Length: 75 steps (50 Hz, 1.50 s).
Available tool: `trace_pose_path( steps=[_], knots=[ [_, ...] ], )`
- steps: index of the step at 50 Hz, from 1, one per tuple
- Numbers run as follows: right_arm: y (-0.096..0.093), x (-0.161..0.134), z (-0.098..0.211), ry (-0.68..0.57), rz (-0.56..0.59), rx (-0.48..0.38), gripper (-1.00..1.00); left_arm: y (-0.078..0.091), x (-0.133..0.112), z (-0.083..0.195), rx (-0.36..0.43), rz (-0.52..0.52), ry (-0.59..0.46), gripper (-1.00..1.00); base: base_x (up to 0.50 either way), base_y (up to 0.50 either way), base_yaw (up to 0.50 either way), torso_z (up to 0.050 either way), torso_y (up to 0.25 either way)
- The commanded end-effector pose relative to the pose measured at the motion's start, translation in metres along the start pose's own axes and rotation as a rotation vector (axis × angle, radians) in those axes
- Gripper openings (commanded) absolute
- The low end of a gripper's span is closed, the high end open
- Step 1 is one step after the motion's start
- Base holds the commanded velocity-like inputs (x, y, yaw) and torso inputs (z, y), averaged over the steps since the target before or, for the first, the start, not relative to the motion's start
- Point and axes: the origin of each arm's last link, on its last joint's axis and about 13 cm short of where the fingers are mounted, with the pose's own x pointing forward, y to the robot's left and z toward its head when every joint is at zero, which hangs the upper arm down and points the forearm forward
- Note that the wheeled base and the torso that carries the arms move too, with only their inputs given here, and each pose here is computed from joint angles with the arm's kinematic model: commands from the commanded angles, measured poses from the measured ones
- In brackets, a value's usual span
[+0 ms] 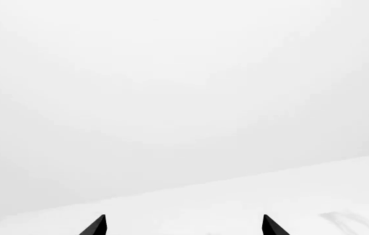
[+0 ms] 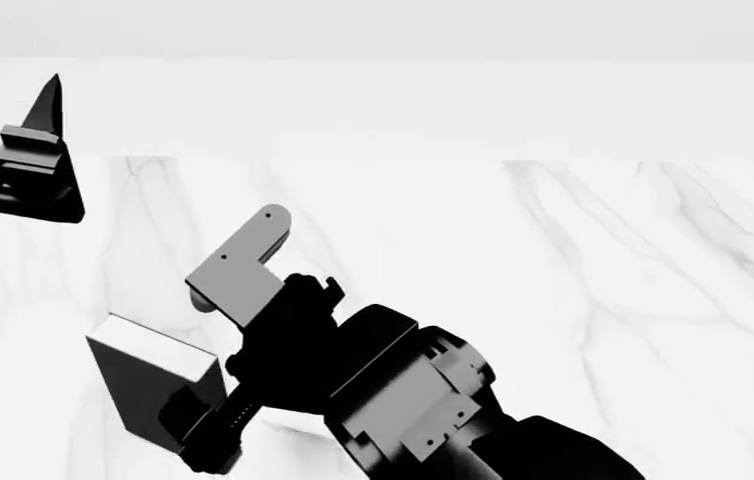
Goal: Pick up the book on the left and place it on top of the shelf.
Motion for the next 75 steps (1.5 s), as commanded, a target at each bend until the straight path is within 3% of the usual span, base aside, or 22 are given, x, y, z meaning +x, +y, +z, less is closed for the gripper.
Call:
trace_pose_path(
  steps=[1,14,15,38,64,69,71,73,74,75],
  knots=[
    [0.002,0.001,0.002,-0.011,0.020,-0.004,1.00,0.000,0.000,-0.002,-0.027,-0.015,-0.015,1.00,0.00,0.00,0.00,0.000,0.000],
    [0.006,0.004,-0.002,-0.017,0.037,-0.025,1.00,0.000,-0.001,-0.002,-0.022,-0.019,-0.021,1.00,0.00,0.00,0.00,0.000,0.000],
    [0.006,0.005,-0.003,-0.018,0.045,-0.036,-1.00,0.000,-0.001,-0.002,-0.022,-0.019,-0.021,1.00,0.00,0.00,0.00,0.000,0.000],
    [0.008,0.005,-0.001,-0.024,0.057,-0.023,-1.00,0.000,-0.003,-0.003,-0.028,-0.033,-0.015,1.00,0.00,0.00,0.00,0.000,0.000],
    [0.005,0.001,0.015,-0.045,0.041,-0.054,-1.00,0.002,-0.008,0.003,-0.021,-0.039,-0.039,1.00,0.00,0.00,0.00,0.000,0.247],
    [-0.004,-0.015,0.035,-0.100,-0.037,-0.065,-1.00,0.003,-0.009,0.005,-0.029,-0.026,-0.043,1.00,0.00,0.00,0.00,0.000,0.000],
    [-0.012,-0.032,0.050,-0.125,-0.127,-0.106,-1.00,0.004,-0.010,0.005,-0.032,-0.022,-0.045,1.00,0.00,0.00,0.00,0.000,0.000],
    [-0.019,-0.043,0.059,-0.131,-0.247,-0.202,-1.00,0.003,-0.010,0.006,-0.030,-0.022,-0.046,1.00,0.00,0.00,0.00,0.000,0.000],
    [-0.021,-0.048,0.064,-0.136,-0.253,-0.175,-1.00,0.003,-0.010,0.006,-0.031,-0.021,-0.048,1.00,0.00,0.00,0.00,0.000,0.000],
    [-0.026,-0.055,0.070,-0.135,-0.336,-0.231,-1.00,0.003,-0.010,0.006,-0.030,-0.021,-0.049,1.00,0.00,0.00,0.00,0.000,0.000]
  ],
)
